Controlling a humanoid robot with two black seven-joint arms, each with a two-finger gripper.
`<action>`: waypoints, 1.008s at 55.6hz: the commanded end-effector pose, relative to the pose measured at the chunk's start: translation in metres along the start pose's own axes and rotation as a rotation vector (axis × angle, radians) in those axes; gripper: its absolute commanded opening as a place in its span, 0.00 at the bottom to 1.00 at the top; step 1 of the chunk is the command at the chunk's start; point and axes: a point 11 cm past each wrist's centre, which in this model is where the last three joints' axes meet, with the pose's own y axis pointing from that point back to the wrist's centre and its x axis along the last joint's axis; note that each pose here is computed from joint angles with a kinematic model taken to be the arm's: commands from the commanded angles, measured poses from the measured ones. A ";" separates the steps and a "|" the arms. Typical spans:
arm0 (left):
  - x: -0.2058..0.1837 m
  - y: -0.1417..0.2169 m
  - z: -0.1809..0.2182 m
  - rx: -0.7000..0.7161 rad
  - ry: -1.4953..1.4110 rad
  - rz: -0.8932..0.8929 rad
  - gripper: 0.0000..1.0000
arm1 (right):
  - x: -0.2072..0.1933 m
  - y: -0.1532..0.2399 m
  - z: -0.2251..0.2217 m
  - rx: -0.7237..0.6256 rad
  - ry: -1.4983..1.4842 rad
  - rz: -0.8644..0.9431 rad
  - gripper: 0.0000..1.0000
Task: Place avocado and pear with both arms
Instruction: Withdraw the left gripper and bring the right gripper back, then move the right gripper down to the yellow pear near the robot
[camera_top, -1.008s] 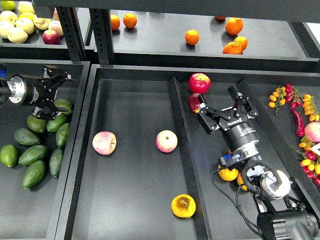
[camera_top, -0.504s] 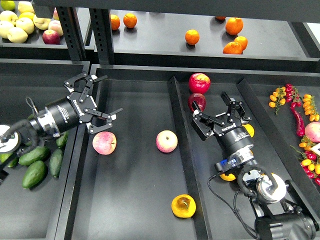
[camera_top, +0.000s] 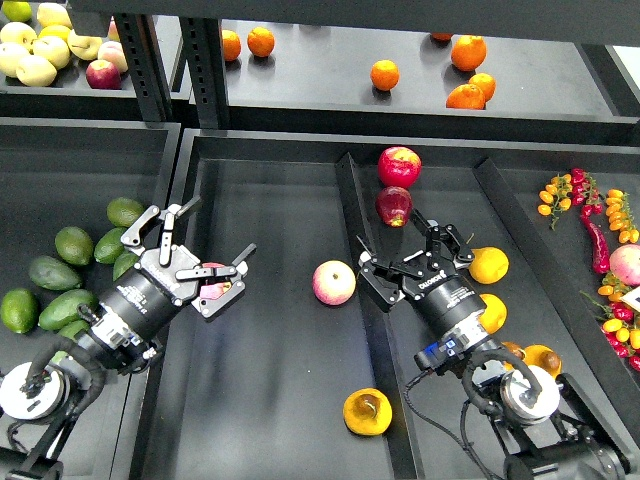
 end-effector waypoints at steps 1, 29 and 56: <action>0.008 0.012 -0.002 -0.019 0.013 0.019 0.99 | 0.004 0.015 -0.011 -0.083 0.074 0.039 1.00; 0.018 0.043 -0.002 -0.076 -0.007 -0.002 1.00 | -0.002 0.012 -0.023 -0.418 0.366 0.192 1.00; 0.019 0.048 0.006 -0.104 -0.011 0.003 1.00 | 0.025 0.041 -0.026 -0.596 0.591 0.365 1.00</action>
